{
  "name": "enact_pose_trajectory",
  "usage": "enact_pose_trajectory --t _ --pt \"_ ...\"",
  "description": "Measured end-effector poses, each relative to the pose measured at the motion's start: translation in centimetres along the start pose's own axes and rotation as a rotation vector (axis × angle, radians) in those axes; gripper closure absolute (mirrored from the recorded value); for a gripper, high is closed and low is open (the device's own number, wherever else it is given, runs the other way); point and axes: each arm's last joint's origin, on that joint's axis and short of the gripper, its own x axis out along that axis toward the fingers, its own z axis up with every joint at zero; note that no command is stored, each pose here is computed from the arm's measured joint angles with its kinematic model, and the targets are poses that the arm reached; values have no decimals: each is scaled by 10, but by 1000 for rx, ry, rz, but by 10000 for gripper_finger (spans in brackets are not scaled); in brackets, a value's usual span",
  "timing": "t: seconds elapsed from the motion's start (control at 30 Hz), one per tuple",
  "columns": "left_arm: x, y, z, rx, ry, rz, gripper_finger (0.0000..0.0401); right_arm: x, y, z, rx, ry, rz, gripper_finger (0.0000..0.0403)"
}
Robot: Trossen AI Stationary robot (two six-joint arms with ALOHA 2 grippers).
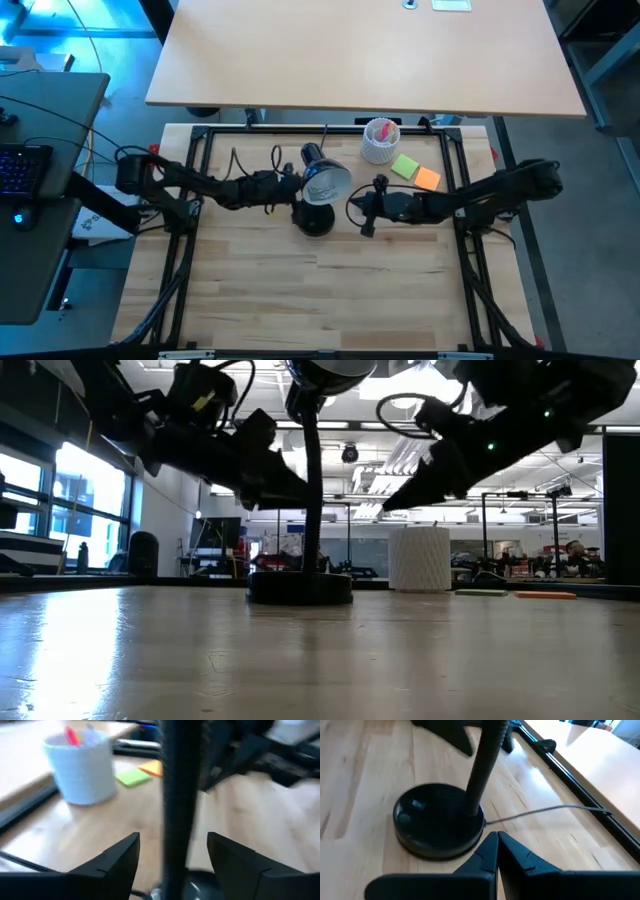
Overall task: Screw lightbulb
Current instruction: Insert the lightbulb into the desk lamp
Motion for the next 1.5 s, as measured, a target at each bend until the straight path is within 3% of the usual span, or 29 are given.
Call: enact_pose_trajectory --t 0.27,0.4,1.0,1.5 --pt "4 -14 11 45 -139 14 171 -10 -2 5 8 -9 -28 401" --pt "9 -14 14 45 -139 40 183 -10 -2 5 33 -9 -39 401" --pt "12 -13 15 105 -103 93 341 -10 -1 1 110 27 -34 401" --pt "2 -9 21 160 -40 87 350 -10 -1 0 113 36 -33 401"
